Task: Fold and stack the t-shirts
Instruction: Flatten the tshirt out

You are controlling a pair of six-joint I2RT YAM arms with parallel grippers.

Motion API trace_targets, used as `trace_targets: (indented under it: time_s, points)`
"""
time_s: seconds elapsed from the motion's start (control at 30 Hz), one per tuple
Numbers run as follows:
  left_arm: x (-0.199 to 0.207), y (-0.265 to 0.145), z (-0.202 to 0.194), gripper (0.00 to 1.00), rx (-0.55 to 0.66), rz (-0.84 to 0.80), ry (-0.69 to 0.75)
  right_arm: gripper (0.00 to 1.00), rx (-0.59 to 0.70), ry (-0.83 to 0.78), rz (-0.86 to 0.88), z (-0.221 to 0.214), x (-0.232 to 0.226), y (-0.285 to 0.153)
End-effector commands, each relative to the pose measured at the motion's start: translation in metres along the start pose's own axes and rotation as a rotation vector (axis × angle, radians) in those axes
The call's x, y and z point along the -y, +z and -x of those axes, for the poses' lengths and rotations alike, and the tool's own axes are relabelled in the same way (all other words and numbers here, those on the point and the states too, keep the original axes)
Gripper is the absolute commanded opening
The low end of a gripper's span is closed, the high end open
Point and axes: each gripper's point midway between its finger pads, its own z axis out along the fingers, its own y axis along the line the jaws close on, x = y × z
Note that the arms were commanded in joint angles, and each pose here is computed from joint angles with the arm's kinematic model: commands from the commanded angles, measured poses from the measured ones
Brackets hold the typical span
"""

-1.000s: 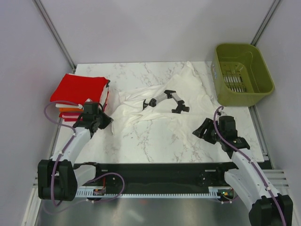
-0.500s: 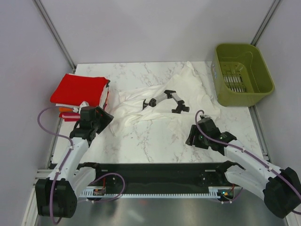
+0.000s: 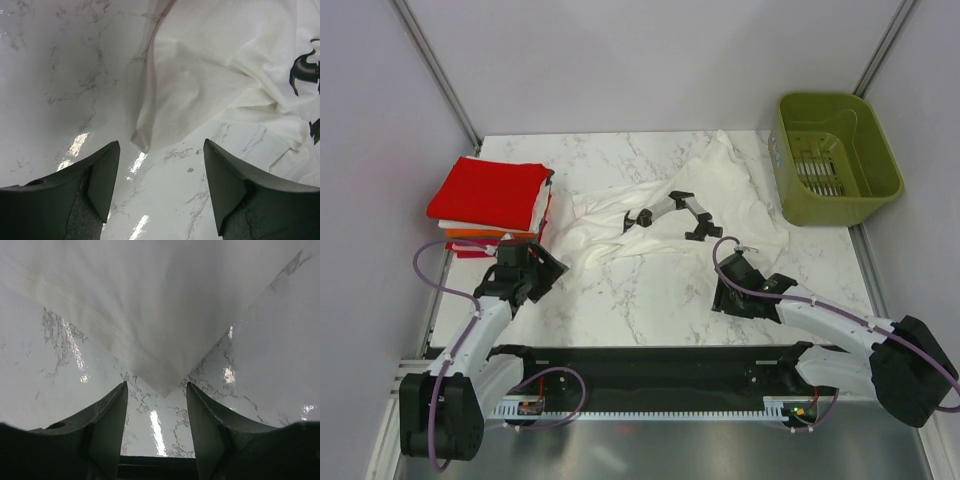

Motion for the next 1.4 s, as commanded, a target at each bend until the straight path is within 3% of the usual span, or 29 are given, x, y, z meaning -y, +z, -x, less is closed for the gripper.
trace_targets:
  time_s: [0.0, 0.3, 0.33, 0.4, 0.43, 0.47, 0.63, 0.83, 0.97, 1.07, 1.2, 1.37]
  points:
    - [0.008, 0.004, -0.001, 0.75, -0.015, -0.038, -0.024, 0.58, 0.074, 0.034, -0.024, 0.017, -0.007, -0.002]
    - [0.003, 0.007, -0.003, 0.73, -0.03, -0.019, 0.008, 0.45, 0.081, 0.012, -0.1, 0.013, 0.005, 0.012]
    - [0.003, 0.008, -0.004, 0.73, -0.033, -0.018, 0.012, 0.32, 0.089, 0.009, -0.105, 0.015, 0.005, 0.013]
    - [0.001, 0.009, -0.005, 0.73, -0.037, -0.012, 0.021, 0.18, 0.102, 0.008, -0.104, 0.018, 0.004, 0.011]
    - [0.0, 0.009, -0.006, 0.72, -0.04, -0.01, 0.024, 0.05, 0.11, 0.013, -0.103, 0.02, 0.004, 0.011]
    - [-0.002, 0.01, -0.007, 0.72, -0.042, -0.006, 0.033, 0.0, 0.13, 0.021, -0.097, 0.025, 0.003, 0.008]
    - [-0.005, 0.011, -0.012, 0.68, -0.057, -0.003, 0.038, 0.0, 0.269, 0.08, -0.115, 0.057, 0.009, -0.019]
    - [-0.004, 0.018, -0.016, 0.61, -0.053, -0.041, 0.038, 0.0, 0.548, 0.227, -0.186, 0.121, 0.046, -0.089]
    - [-0.004, 0.03, -0.016, 0.55, -0.037, -0.052, 0.009, 0.0, 0.61, 0.254, -0.184, 0.133, 0.057, -0.112]
    - [0.001, 0.04, -0.015, 0.45, -0.045, -0.069, -0.016, 0.0, 0.602, 0.262, -0.186, 0.133, 0.061, -0.115]
    - [0.012, 0.045, -0.01, 0.08, -0.07, -0.079, -0.002, 0.0, 0.628, 0.286, -0.22, 0.134, 0.075, -0.123]
    - [0.017, 0.037, -0.008, 0.04, -0.09, -0.073, 0.009, 0.0, 0.705, 0.344, -0.24, 0.142, 0.09, -0.142]
